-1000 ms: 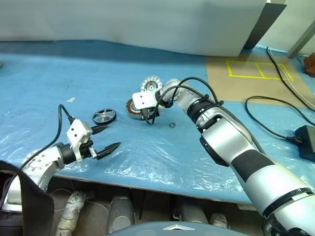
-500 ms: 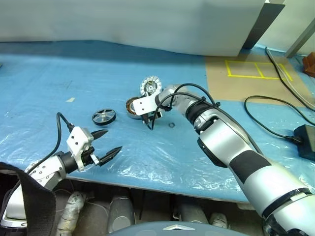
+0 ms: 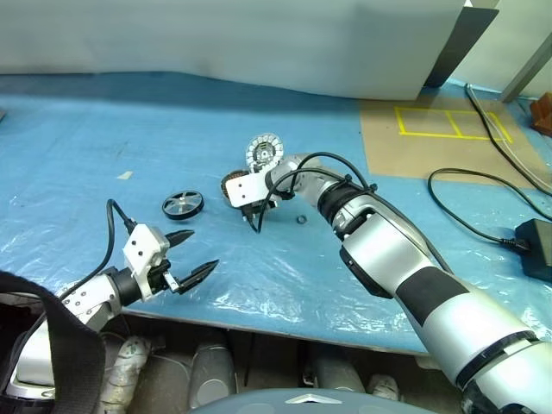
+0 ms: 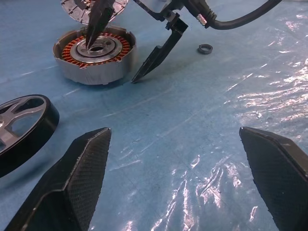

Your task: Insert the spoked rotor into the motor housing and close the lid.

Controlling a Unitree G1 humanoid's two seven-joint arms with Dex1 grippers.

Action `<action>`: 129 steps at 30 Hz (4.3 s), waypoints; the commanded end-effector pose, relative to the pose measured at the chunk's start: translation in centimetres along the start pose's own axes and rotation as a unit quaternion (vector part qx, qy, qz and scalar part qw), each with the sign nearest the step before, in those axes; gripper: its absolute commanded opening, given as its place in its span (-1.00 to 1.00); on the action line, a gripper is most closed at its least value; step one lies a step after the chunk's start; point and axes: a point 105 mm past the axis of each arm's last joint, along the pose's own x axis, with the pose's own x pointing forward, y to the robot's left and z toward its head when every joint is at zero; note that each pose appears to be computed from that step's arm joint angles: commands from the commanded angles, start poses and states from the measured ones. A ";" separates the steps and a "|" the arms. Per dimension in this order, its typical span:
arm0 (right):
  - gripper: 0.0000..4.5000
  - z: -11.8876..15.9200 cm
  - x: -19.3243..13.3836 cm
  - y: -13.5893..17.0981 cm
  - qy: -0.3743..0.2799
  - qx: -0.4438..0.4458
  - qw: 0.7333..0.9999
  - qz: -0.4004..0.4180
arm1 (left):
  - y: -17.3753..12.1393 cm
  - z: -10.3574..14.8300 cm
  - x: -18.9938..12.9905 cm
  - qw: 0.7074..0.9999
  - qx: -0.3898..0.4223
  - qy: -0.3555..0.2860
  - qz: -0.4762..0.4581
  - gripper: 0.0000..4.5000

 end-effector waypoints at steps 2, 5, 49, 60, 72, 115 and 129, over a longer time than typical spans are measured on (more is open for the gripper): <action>-0.10 -0.7 0.2 1.1 0.004 0.012 1.000 0.024 | -0.3 0.8 0.3 1.000 0.014 -0.009 -0.009 1.00; -0.10 -0.7 0.2 1.1 0.004 0.009 1.000 0.022 | -0.4 0.8 0.6 1.000 0.014 -0.010 -0.016 1.00; -0.10 -1.3 -6.0 10.7 -0.102 -0.295 0.945 0.093 | -0.3 1.9 4.5 0.989 0.037 -0.006 -0.144 1.00; -0.10 -1.0 -6.3 8.5 -0.098 -0.304 0.943 0.095 | -1.0 1.5 4.8 0.988 0.033 -0.005 -0.152 1.00; 0.61 1.2 -6.2 8.5 -0.147 -0.285 0.945 0.066 | -1.1 1.4 5.0 0.987 0.032 -0.005 -0.156 1.00; 0.54 -9.0 -7.2 12.9 -0.111 0.436 0.876 -0.173 | -0.7 2.1 5.4 0.982 0.048 0.004 -0.183 1.00; -0.98 -9.0 -6.8 13.5 -0.106 0.441 0.875 -0.168 | -0.9 2.1 5.6 0.982 0.043 0.000 -0.185 1.00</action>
